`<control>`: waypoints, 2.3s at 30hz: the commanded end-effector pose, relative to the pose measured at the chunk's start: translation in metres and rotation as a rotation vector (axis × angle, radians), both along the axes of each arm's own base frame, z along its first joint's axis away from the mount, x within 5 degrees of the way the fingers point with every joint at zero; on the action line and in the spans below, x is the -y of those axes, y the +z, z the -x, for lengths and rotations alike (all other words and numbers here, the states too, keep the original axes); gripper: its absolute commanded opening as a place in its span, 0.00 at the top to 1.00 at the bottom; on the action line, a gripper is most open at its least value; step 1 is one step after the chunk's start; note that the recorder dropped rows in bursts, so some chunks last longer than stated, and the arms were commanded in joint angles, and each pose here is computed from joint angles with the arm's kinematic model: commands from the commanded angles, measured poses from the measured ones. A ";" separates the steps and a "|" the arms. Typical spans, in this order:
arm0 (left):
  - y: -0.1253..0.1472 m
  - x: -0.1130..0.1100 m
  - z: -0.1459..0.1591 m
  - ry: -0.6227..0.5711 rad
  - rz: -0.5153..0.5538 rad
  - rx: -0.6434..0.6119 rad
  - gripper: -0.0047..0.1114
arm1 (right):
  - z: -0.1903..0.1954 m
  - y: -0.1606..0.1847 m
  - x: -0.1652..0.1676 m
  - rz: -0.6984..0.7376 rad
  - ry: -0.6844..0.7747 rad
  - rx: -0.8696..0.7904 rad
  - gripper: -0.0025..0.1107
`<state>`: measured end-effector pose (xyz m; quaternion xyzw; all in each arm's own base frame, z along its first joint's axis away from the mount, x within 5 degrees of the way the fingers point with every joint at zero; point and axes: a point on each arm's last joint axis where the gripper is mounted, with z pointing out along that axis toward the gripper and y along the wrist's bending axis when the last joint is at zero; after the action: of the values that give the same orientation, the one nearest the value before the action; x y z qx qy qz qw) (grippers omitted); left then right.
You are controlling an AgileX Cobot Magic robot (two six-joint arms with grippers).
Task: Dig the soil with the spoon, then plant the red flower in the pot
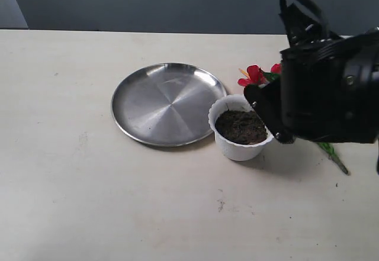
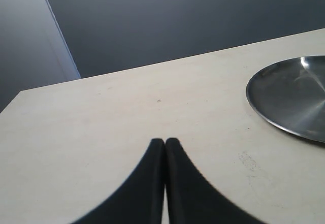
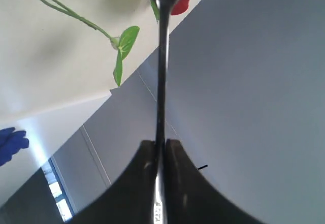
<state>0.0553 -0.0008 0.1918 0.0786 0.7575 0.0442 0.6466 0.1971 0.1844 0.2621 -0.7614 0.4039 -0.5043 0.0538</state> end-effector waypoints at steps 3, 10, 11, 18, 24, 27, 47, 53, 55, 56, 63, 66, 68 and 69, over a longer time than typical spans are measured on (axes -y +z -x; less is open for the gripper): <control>0.000 0.000 0.000 -0.006 0.004 0.007 0.96 | -0.012 -0.036 -0.016 0.165 0.042 -0.027 0.98; 0.000 0.000 0.000 -0.006 0.004 0.007 0.96 | -0.016 -0.057 -0.022 0.217 0.039 -0.056 0.98; 0.000 0.000 0.000 -0.006 0.004 0.007 0.96 | -0.016 -0.059 -0.023 0.224 0.040 -0.059 0.98; 0.000 0.000 0.000 -0.006 0.004 0.007 0.96 | -0.018 -0.064 -0.025 0.246 0.050 -0.055 0.98; 0.000 0.000 0.000 -0.006 0.004 0.007 0.96 | -0.026 -0.049 -0.032 0.276 0.138 0.084 0.98; 0.000 0.000 0.000 -0.006 0.004 0.007 0.96 | -0.025 -0.045 -0.030 0.261 0.134 0.090 0.98; 0.000 0.000 0.000 -0.006 0.004 0.007 0.96 | -0.019 -0.075 -0.051 0.353 0.216 0.071 0.98; 0.000 0.000 0.000 -0.006 0.004 0.007 0.96 | -0.018 -0.054 -0.046 0.294 0.204 0.112 0.98; 0.000 0.000 0.000 -0.006 0.004 0.007 0.96 | -0.016 -0.048 -0.043 0.267 0.188 0.108 0.98; 0.000 0.000 0.000 -0.006 0.004 0.007 0.96 | -0.015 -0.045 -0.042 0.256 0.184 0.110 0.98; 0.000 0.000 0.000 -0.006 0.004 0.007 0.96 | -0.012 -0.057 -0.043 0.234 0.172 0.040 0.98; 0.000 0.000 0.000 -0.006 0.004 0.007 0.96 | -0.011 -0.066 -0.048 0.262 0.185 0.026 0.98; 0.000 0.000 0.000 -0.006 0.004 0.007 0.96 | -0.011 -0.072 -0.049 0.277 0.184 0.016 0.98; 0.000 0.000 0.000 -0.006 0.004 0.007 0.96 | -0.012 -0.073 -0.049 0.282 0.184 0.013 0.98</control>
<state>0.0553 -0.0008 0.1918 0.0786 0.7575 0.0442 0.6466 0.2084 0.2320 0.1924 -0.7909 0.2623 -0.5528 0.0004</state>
